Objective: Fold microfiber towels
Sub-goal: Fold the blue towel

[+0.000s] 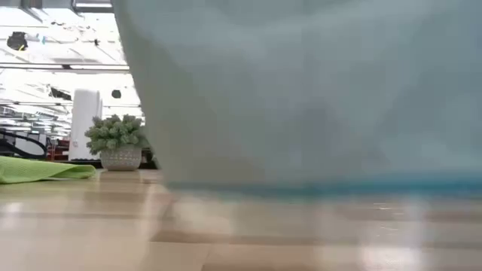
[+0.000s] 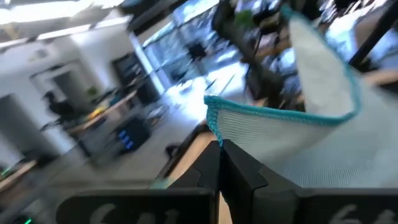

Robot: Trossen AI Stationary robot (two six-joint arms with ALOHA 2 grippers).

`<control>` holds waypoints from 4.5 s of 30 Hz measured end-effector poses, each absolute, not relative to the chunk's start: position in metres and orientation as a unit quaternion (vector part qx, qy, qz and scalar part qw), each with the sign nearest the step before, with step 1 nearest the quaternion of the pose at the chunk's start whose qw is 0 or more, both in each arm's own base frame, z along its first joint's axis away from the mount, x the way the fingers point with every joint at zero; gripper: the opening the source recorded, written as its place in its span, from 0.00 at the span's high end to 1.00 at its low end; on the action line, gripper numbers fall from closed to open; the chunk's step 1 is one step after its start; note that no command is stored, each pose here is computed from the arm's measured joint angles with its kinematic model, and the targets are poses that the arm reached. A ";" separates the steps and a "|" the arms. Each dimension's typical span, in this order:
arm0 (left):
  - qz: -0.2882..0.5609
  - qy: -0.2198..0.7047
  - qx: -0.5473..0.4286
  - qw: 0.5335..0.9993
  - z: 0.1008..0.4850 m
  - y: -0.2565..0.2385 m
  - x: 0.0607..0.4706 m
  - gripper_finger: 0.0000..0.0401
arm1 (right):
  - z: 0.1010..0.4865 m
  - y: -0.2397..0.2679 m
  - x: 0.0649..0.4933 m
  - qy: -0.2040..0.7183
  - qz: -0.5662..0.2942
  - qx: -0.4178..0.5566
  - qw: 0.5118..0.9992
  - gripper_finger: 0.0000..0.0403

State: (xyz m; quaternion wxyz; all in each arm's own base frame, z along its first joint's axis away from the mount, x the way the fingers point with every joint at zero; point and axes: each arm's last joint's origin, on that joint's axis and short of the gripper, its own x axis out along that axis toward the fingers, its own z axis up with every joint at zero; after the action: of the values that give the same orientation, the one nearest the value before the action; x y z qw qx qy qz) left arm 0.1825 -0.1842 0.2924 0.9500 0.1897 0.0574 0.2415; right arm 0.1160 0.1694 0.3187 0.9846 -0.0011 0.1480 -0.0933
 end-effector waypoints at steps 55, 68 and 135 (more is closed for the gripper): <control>0.362 0.151 0.110 0.913 0.150 -0.093 0.165 1.00 | 0.178 0.096 0.216 0.450 -0.310 -0.051 0.836 0.98; 0.304 0.231 0.117 0.917 0.144 -0.093 0.162 1.00 | 0.136 0.094 0.239 0.514 -0.286 -0.109 0.801 0.98; -0.026 0.555 0.558 0.617 0.114 -0.130 0.198 0.63 | 0.176 0.102 0.249 0.487 -0.094 -0.014 0.868 0.60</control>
State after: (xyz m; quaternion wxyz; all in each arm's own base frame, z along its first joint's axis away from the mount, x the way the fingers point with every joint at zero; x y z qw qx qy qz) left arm 0.1982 -0.1300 0.1143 0.6167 0.5575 0.5551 -0.0256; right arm 0.2488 0.1023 0.1760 0.8685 -0.0144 0.4865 -0.0941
